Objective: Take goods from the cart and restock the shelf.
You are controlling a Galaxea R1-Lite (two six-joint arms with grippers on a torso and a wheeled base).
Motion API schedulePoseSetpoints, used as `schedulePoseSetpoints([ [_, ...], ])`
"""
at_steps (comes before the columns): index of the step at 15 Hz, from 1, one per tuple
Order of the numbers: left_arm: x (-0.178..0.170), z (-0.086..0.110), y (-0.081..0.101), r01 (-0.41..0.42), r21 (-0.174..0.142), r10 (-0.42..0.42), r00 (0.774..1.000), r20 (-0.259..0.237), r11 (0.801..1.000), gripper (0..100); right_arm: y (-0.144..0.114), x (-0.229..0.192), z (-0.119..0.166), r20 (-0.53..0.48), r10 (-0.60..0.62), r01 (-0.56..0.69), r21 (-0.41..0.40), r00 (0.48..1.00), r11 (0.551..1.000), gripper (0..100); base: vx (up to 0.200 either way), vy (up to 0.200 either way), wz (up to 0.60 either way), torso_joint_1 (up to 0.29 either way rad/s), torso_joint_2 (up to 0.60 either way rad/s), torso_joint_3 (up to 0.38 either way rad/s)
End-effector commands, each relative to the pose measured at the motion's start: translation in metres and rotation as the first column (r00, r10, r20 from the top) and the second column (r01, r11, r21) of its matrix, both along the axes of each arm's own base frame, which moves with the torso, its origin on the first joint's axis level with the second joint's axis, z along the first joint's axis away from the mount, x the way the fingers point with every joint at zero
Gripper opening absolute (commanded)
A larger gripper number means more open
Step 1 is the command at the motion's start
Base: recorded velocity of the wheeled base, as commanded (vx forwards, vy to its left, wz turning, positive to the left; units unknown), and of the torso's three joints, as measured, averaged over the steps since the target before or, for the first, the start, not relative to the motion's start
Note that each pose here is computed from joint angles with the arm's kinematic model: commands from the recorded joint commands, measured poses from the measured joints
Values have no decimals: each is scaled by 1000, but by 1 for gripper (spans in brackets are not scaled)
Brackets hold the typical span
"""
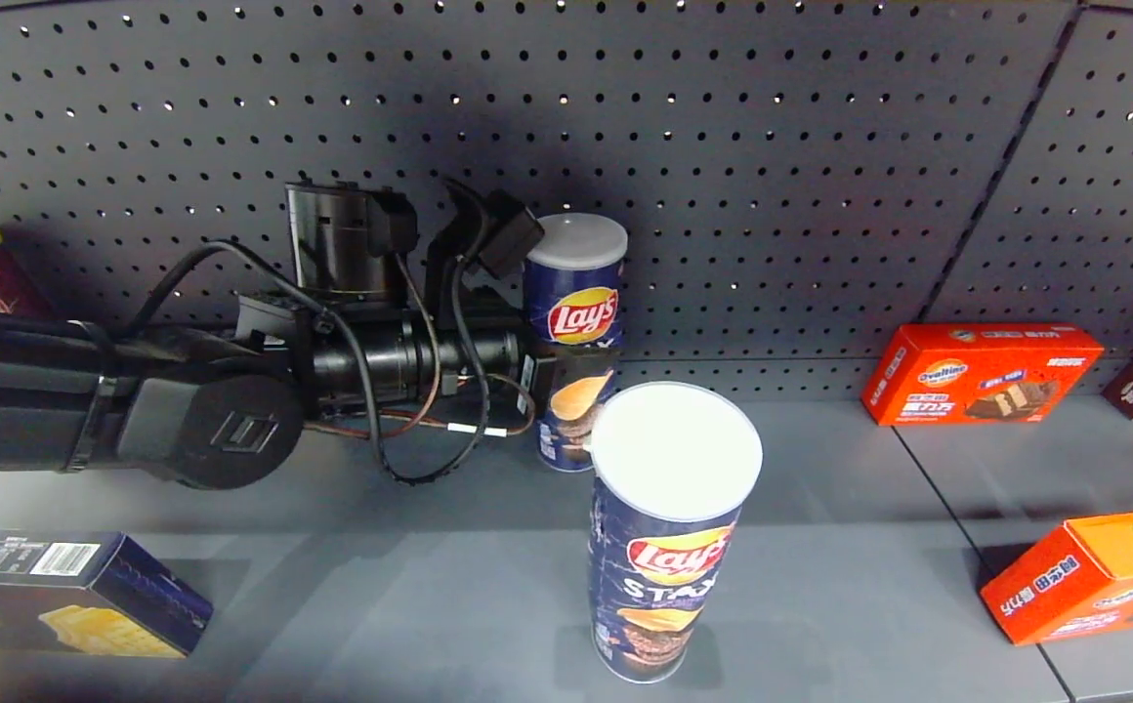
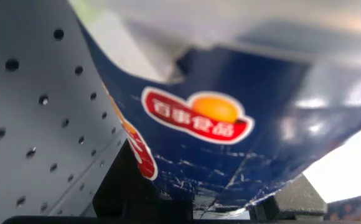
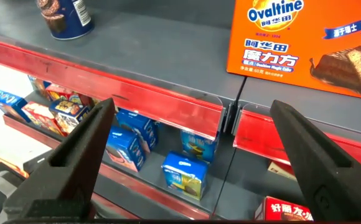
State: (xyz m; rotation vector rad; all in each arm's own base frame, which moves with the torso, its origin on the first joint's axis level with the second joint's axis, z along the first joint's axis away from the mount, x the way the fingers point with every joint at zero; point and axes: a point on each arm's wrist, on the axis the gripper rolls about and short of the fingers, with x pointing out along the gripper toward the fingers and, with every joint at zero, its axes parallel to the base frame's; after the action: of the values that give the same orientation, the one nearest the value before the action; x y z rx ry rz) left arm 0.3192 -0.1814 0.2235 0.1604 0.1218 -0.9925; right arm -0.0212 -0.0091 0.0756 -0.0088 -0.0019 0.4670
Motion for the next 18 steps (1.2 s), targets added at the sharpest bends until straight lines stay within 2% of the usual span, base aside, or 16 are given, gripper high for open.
schedulePoseSetpoints([
  [1,5,-4,-3,1,3,-1,1000,-8,1000,0,0,0,0,-1,2,-2,-1,1000,1000,100,0,0,0,0,0,0],
  [4,6,-6,-7,11,1,-11,1000,-12,1000,0,0,0,0,-1,2,-2,-1,1000,1000,100,0,0,0,0,0,0],
  [9,14,-1,-12,44,-17,-44,999,8,999,0,0,0,0,-1,1,-1,-1,1000,1000,100,0,0,0,0,0,0],
  [16,19,-11,-15,54,-6,-54,998,-12,999,0,0,0,0,-1,1,-1,-1,1000,1000,100,0,0,0,0,0,0],
  [18,24,-12,-19,57,-9,-57,998,-4,998,0,0,0,0,-1,1,-1,-1,1000,1000,100,0,0,0,0,0,0],
])
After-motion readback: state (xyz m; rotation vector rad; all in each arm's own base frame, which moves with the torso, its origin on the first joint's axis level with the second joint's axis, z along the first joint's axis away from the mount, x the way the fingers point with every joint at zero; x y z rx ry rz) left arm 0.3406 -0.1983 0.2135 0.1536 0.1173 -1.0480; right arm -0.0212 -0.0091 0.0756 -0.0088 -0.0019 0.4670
